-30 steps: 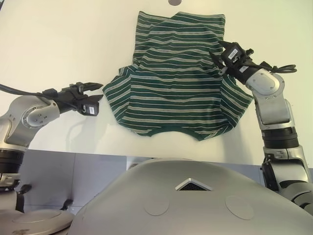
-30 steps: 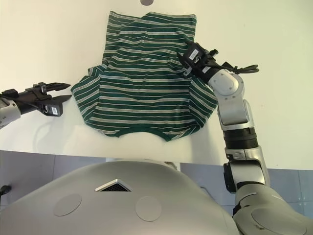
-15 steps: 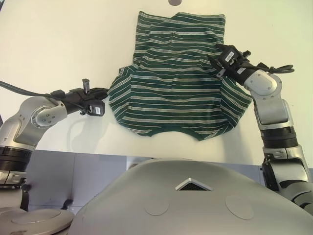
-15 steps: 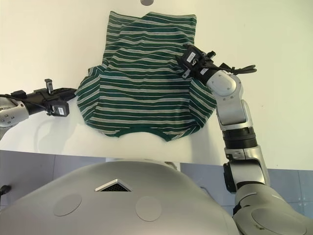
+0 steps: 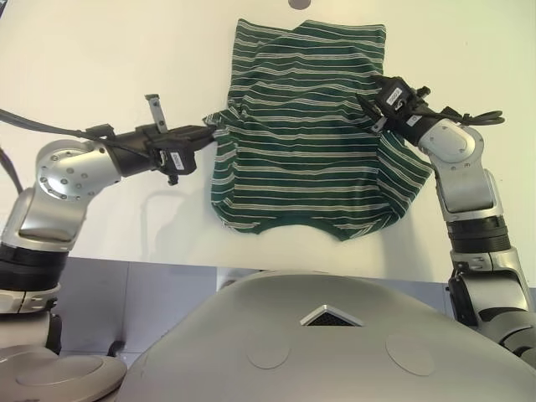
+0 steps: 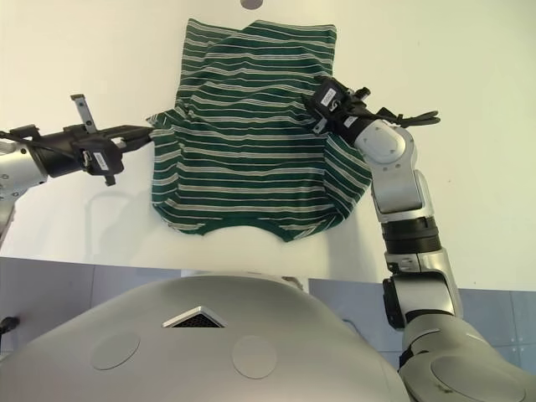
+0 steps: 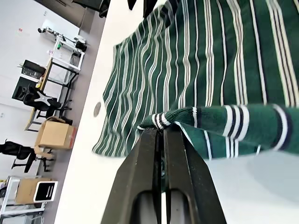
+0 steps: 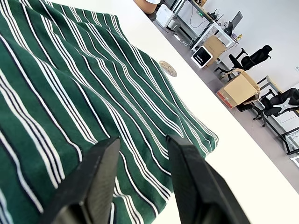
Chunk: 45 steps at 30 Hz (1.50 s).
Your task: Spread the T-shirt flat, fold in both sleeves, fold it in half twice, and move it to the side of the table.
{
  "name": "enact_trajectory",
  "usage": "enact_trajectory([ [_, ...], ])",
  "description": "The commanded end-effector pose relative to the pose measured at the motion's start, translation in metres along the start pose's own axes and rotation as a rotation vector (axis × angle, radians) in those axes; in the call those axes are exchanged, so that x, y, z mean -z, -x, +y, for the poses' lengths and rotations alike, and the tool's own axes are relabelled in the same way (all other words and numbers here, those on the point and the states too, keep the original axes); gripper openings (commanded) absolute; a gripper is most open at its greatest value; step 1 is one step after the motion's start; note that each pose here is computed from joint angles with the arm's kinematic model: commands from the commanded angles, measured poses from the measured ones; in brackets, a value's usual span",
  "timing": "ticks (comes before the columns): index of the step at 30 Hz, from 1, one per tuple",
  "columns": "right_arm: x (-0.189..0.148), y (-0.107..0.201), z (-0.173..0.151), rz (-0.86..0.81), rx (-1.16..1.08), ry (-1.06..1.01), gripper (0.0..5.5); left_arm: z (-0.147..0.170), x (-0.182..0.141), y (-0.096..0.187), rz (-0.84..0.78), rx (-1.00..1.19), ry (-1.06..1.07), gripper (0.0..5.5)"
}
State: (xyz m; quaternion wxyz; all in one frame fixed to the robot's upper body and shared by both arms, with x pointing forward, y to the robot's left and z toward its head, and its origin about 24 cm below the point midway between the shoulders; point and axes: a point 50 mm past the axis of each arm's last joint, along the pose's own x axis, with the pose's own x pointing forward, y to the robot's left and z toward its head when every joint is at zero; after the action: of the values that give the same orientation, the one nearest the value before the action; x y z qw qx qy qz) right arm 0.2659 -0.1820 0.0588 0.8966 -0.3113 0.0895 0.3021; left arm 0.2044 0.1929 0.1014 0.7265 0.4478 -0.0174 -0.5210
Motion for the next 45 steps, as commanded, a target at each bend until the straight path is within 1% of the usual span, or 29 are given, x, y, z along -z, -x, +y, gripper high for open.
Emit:
enact_trajectory([
  [1, -0.009, -0.004, -0.007, -0.032, -0.004, 0.021, 1.84, -0.008, -0.001, -0.023, 0.007, 0.056, -0.060, 0.06],
  [8, -0.010, -0.004, -0.006, -0.035, -0.010, 0.022, 1.84, -0.004, 0.002, -0.052, 0.035, 0.014, -0.074, 0.06],
  [11, -0.011, -0.005, -0.006, -0.038, -0.009, 0.022, 1.84, -0.009, 0.001, -0.062, 0.026, 0.044, -0.071, 0.06],
  [15, -0.013, -0.006, -0.009, -0.044, -0.004, 0.023, 1.84, -0.026, 0.003, -0.070, 0.012, 0.101, -0.029, 0.81],
  [16, -0.013, -0.006, -0.009, -0.046, -0.003, 0.021, 1.84, -0.027, 0.003, -0.071, 0.003, 0.092, -0.009, 0.90],
  [17, -0.014, -0.005, -0.010, -0.048, -0.002, 0.019, 1.84, -0.027, 0.002, -0.073, -0.001, 0.086, 0.001, 1.18],
  [18, -0.014, -0.005, -0.011, -0.050, -0.001, 0.018, 1.84, -0.025, 0.002, -0.074, -0.004, 0.069, 0.009, 1.36],
  [20, -0.013, -0.001, -0.020, -0.042, 0.020, 0.037, 2.26, -0.019, -0.001, -0.076, -0.019, 0.014, 0.034, 1.78],
  [21, -0.010, 0.003, -0.029, -0.013, 0.038, 0.081, 2.38, -0.015, -0.003, -0.077, -0.029, -0.025, 0.050, 1.87],
  [24, -0.001, 0.026, -0.066, 0.074, 0.058, 0.213, 2.92, -0.003, -0.006, -0.078, -0.030, -0.142, 0.086, 2.38],
  [26, 0.000, 0.046, -0.090, 0.119, 0.035, 0.290, 3.42, 0.004, -0.006, -0.075, -0.015, -0.214, 0.107, 2.84],
  [28, 0.006, 0.069, -0.106, 0.217, -0.068, 0.380, 3.80, 0.012, -0.004, -0.068, 0.012, -0.287, 0.127, 2.87],
  [29, 0.011, 0.077, -0.108, 0.264, -0.130, 0.414, 3.80, 0.015, -0.004, -0.065, 0.022, -0.304, 0.128, 2.87],
  [32, 0.029, 0.108, -0.102, 0.422, -0.388, 0.420, 3.80, 0.028, 0.003, -0.049, 0.070, -0.391, 0.120, 2.87],
  [35, 0.033, 0.125, -0.093, 0.471, -0.527, 0.379, 3.80, 0.029, 0.007, -0.040, 0.099, -0.405, 0.111, 2.87],
  [39, 0.033, 0.128, -0.080, 0.450, -0.589, 0.324, 3.80, 0.026, 0.006, -0.035, 0.105, -0.392, 0.112, 2.87],
  [43, 0.038, 0.125, -0.048, 0.408, -0.651, 0.260, 3.80, 0.025, 0.005, -0.035, 0.101, -0.373, 0.108, 2.87],
  [45, 0.041, 0.127, -0.039, 0.408, -0.659, 0.241, 3.80, 0.026, 0.006, -0.035, 0.099, -0.365, 0.100, 2.87],
])
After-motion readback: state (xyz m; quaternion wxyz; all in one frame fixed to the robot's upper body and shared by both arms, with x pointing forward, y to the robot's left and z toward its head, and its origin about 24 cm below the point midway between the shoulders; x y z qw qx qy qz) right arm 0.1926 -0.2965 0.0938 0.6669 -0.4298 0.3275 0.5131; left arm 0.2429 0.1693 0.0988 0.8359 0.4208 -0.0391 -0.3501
